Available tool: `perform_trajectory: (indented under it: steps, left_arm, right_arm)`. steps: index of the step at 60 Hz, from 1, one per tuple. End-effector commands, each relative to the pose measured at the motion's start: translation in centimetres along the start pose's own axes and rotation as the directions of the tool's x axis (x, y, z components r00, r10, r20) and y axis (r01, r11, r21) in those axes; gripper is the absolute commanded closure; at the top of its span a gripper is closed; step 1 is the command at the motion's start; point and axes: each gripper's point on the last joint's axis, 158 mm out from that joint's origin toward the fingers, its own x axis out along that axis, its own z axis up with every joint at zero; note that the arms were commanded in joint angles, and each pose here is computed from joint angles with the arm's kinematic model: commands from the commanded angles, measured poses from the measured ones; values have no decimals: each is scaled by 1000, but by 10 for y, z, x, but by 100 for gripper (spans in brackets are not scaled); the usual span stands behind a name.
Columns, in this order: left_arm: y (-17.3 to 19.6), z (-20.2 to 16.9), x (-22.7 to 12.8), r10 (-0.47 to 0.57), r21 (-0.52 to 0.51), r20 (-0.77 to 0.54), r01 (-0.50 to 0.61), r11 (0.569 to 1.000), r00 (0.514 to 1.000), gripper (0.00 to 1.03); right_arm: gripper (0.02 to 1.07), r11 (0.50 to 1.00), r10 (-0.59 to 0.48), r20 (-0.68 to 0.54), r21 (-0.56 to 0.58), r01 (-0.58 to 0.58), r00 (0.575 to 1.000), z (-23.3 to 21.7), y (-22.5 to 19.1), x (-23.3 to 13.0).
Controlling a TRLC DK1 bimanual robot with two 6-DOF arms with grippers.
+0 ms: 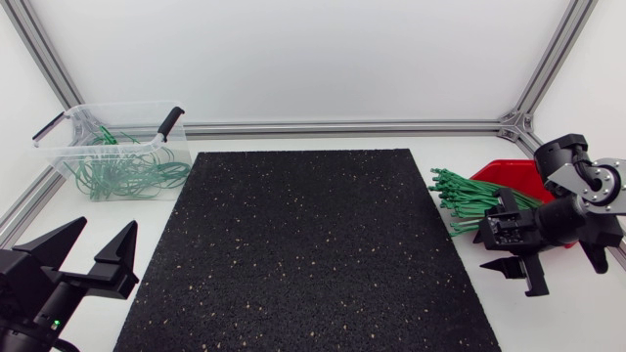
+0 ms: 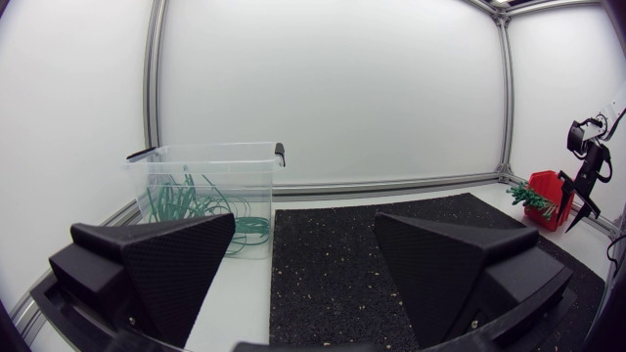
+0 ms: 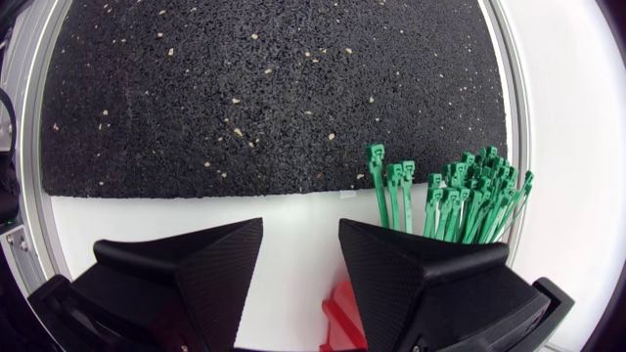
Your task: Take a green cable tie from the red box, thread the tail through the head to close it, then place it in the transparent bin on the left.
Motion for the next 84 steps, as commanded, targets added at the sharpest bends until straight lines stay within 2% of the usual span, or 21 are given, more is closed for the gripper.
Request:
perform_trajectory:
  steps: [1,24,46,55,63,68,84]
  left_arm:
    - [-3,-28,2,-13,-23,-75,11,1000,997,4]
    - [-3,-29,2,-13,-23,-78,11,1000,997,4]
    - [-6,-29,2,-25,-22,-78,24,999,997,4]
    - [-8,-29,2,-31,-21,-78,30,999,996,4]
    - [-7,-29,2,-30,-21,-78,28,999,996,4]
    - [-7,-29,2,-30,-21,-78,28,999,996,4]
    - [-8,-29,2,-31,-21,-80,30,999,996,4]
  right_arm:
    - [48,1000,-9,-2,3,9,1000,2,-12,1]
    - [48,999,-32,0,-2,32,999,9,-34,0]
    - [48,1000,1,-20,6,-1,1000,1,-31,10]
    - [65,1000,-20,-45,-6,20,999,-5,-30,14]
    - [67,998,-67,-67,-18,66,995,-9,-32,15]
    - [80,996,-88,-70,-30,86,994,-8,-31,11]
    - [81,983,-182,-81,-49,179,980,-7,-38,0]
